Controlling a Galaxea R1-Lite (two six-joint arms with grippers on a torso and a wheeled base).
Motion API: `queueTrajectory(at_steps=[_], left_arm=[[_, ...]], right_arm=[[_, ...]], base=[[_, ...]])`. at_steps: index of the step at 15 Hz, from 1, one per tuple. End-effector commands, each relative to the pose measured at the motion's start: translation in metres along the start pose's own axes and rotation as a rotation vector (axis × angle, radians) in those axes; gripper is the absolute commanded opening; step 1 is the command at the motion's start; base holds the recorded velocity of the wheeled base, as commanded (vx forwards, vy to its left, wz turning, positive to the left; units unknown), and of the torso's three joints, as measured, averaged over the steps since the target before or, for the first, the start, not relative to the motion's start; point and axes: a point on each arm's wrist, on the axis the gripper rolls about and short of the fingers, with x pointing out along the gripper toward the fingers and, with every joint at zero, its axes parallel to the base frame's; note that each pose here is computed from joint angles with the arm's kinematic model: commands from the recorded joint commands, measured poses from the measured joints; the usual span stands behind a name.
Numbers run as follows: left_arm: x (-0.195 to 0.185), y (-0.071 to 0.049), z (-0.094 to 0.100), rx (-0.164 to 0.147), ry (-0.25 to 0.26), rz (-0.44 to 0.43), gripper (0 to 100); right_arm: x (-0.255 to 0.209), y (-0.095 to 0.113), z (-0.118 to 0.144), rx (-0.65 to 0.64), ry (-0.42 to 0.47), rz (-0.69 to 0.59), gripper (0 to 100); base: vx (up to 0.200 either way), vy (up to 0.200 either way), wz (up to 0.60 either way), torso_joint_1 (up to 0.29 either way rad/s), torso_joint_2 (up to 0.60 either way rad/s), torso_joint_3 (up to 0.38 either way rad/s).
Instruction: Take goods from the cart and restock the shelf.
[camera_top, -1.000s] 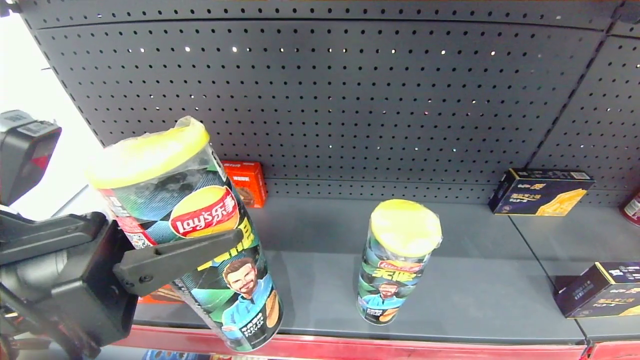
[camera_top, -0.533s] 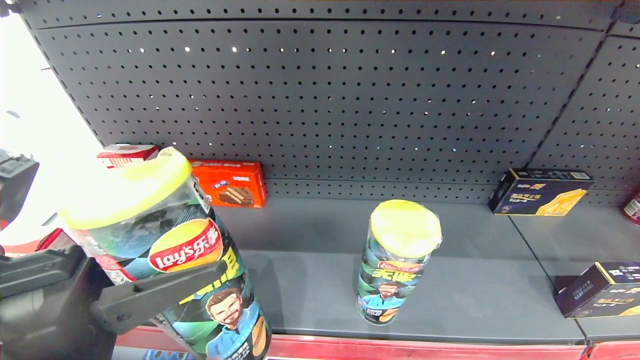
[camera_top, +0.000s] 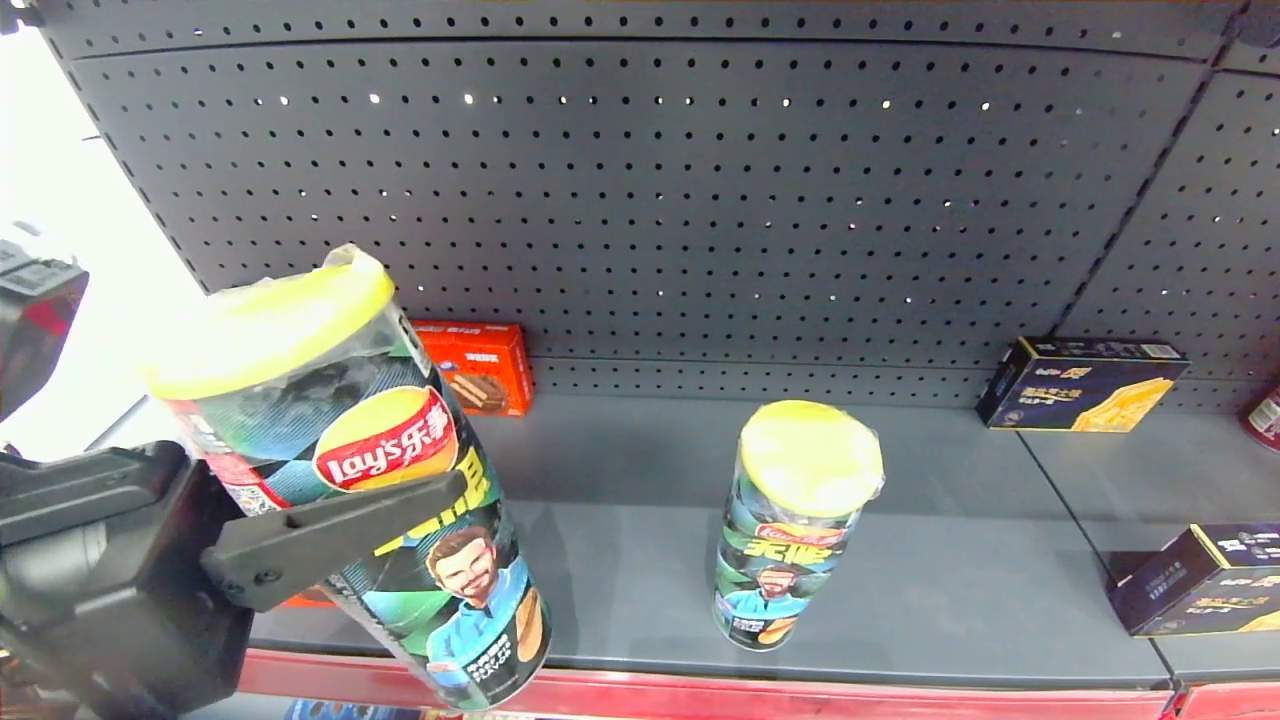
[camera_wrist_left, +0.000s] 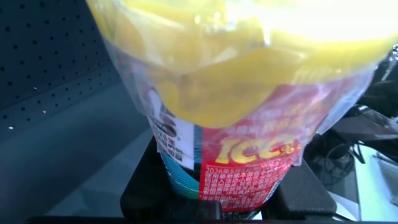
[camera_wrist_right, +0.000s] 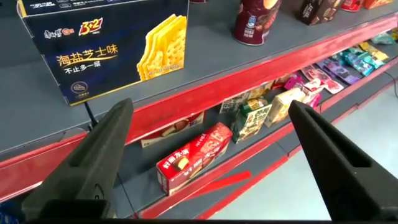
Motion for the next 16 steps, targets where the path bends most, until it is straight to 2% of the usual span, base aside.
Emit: queueTrajectory(at_steps=[1,5,6,8,11,12,14,15,16], left_arm=[[0.005,0.008,-0.004,-0.018,0.022,0.015,0],[0.013,0.014,-0.009,-0.035,0.046,-0.006,0],[0.015,0.015,-0.009,-0.033,0.044,-0.01,0],[0.019,0.018,-0.007,-0.023,0.032,-0.019,0],[0.021,0.02,-0.005,-0.022,0.03,-0.025,0],[0.024,0.022,-0.006,-0.026,0.035,-0.025,0],[0.029,0.028,-0.002,-0.023,0.03,-0.018,0],[0.033,0.032,-0.001,-0.023,0.03,-0.016,0],[0.035,0.034,0.001,-0.021,0.028,-0.015,0]], right_arm=[[0.0,0.0,0.0,0.0,0.002,0.001,100],[0.0,0.001,0.0,-0.03,0.002,0.079,100],[0.001,-0.001,0.0,-0.029,0.01,0.144,100],[0.008,-0.003,0.002,-0.043,0.082,0.377,100],[0.009,-0.003,0.002,-0.038,0.101,0.452,100],[0.013,-0.003,0.003,-0.051,0.137,0.626,100],[0.017,-0.002,0.003,-0.081,0.186,0.749,100],[0.015,-0.004,0.003,-0.066,0.158,0.717,100],[0.009,-0.008,0.001,-0.029,0.066,0.657,100]], base=[[0.0,0.0,0.0,0.0,0.0,0.0],[0.0,0.0,0.0,0.0,0.0,0.0],[0.0,0.0,0.0,0.0,0.0,0.0],[0.0,0.0,0.0,0.0,0.0,0.0],[0.0,0.0,0.0,0.0,0.0,0.0],[0.0,0.0,0.0,0.0,0.0,0.0],[0.0,0.0,0.0,0.0,0.0,0.0],[0.0,0.0,0.0,0.0,0.0,0.0],[0.0,0.0,0.0,0.0,0.0,0.0]])
